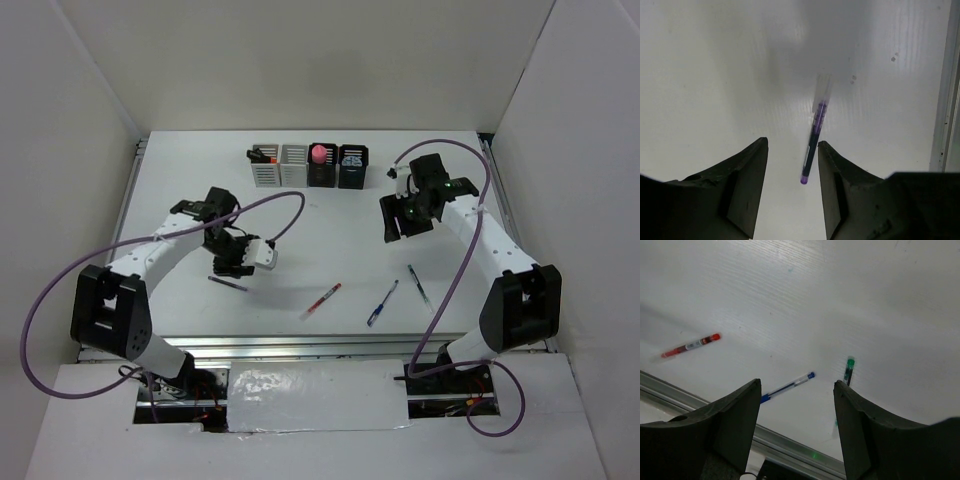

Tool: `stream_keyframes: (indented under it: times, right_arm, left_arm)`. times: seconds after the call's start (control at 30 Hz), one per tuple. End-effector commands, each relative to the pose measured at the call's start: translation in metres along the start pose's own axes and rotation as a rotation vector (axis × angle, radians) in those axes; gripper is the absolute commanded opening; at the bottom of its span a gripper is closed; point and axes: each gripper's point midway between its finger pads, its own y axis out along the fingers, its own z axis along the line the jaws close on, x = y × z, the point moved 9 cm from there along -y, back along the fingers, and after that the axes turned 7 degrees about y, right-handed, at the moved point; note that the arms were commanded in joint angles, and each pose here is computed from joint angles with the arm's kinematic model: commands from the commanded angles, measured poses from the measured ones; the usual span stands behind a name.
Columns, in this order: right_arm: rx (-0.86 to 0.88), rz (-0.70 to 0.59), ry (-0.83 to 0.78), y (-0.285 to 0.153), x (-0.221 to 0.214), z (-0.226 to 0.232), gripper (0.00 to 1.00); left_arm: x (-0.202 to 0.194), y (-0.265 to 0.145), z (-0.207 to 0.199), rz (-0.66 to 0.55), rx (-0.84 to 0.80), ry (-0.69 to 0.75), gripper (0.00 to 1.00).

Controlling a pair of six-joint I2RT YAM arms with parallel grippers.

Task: Sort the stationery into containers
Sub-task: Pick up the pen from the center of the board.

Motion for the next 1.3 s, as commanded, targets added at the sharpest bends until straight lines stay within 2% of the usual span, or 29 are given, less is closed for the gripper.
stream_keyframes:
  times: [0.0, 0.23, 0.6, 0.9, 1.0, 1.27]
  right_arm:
    - [-0.005, 0.001, -0.01, -0.004, 0.001, 0.002, 0.67]
    - [-0.012, 0.007, 0.003, -0.005, 0.0, -0.005, 0.67]
    - [-0.005, 0.021, 0.047, -0.002, -0.003, -0.018, 0.66]
    - [0.01, 0.019, 0.071, -0.003, -0.002, -0.022, 0.66]
    - [0.008, 0.018, 0.072, -0.003, -0.003, -0.023, 0.66]
    - [0.008, 0.018, 0.078, -0.002, -0.003, -0.024, 0.66]
  left_arm:
    - [0.008, 0.018, 0.002, 0.032, -0.035, 0.07, 0.56]
    - [0.013, 0.038, 0.001, 0.119, -0.11, 0.062, 0.56]
    - [0.009, 0.06, -0.011, 0.142, -0.196, 0.048, 0.57]
    - [0.001, 0.078, -0.02, 0.171, -0.142, -0.013, 0.56]
    - [-0.001, 0.083, -0.018, 0.176, -0.095, -0.029, 0.52]
    - [0.012, 0.082, -0.001, 0.097, 0.01, -0.044, 0.24]
